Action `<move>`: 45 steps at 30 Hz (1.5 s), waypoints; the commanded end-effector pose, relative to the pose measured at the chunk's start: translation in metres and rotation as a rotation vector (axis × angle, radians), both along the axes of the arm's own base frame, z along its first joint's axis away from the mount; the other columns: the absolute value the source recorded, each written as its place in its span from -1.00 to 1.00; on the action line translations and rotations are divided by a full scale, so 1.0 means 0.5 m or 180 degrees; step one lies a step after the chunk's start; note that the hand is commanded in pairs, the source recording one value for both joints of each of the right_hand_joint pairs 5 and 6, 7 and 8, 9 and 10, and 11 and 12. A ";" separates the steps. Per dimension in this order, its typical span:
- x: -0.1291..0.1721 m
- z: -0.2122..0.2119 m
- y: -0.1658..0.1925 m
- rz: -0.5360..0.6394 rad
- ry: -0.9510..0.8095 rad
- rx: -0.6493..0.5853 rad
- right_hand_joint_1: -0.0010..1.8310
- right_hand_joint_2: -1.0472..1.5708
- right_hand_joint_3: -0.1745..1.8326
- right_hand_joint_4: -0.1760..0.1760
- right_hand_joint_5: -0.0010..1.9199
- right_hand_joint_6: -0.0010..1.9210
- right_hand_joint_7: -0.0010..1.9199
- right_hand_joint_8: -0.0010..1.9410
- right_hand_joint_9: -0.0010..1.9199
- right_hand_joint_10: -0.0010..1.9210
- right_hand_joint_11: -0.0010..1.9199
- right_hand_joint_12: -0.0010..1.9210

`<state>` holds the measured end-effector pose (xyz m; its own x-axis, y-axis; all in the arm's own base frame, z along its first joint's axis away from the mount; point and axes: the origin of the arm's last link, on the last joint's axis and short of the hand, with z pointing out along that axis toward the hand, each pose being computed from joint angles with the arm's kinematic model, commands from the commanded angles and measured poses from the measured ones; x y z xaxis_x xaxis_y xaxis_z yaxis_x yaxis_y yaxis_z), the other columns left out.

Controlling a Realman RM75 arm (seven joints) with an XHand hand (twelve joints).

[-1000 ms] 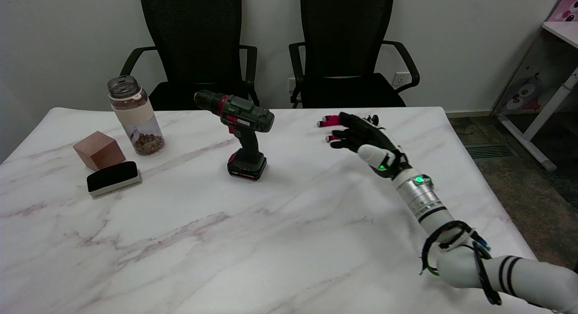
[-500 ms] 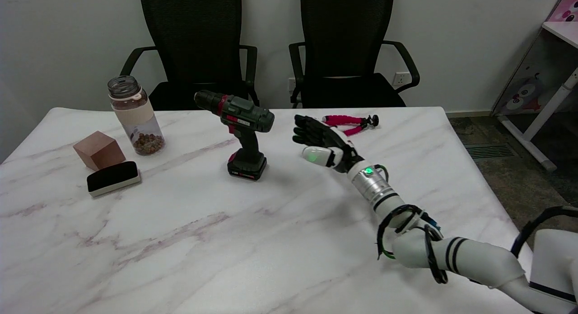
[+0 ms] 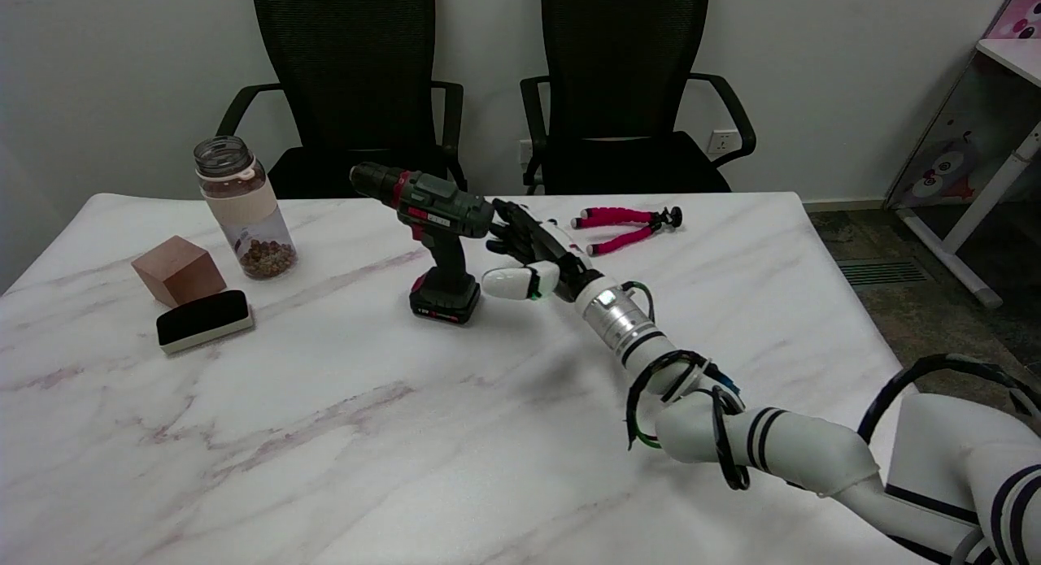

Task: Pick up the power screwdriver.

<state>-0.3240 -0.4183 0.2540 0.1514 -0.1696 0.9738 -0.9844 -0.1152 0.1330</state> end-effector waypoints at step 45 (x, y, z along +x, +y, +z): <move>-0.009 -0.167 -0.065 -0.0236 0.0065 0.0042 -0.07 -0.32 -0.17 -0.40 -1.00 -1.00 -1.00 -1.00 -0.86 -0.86 -0.75 -0.75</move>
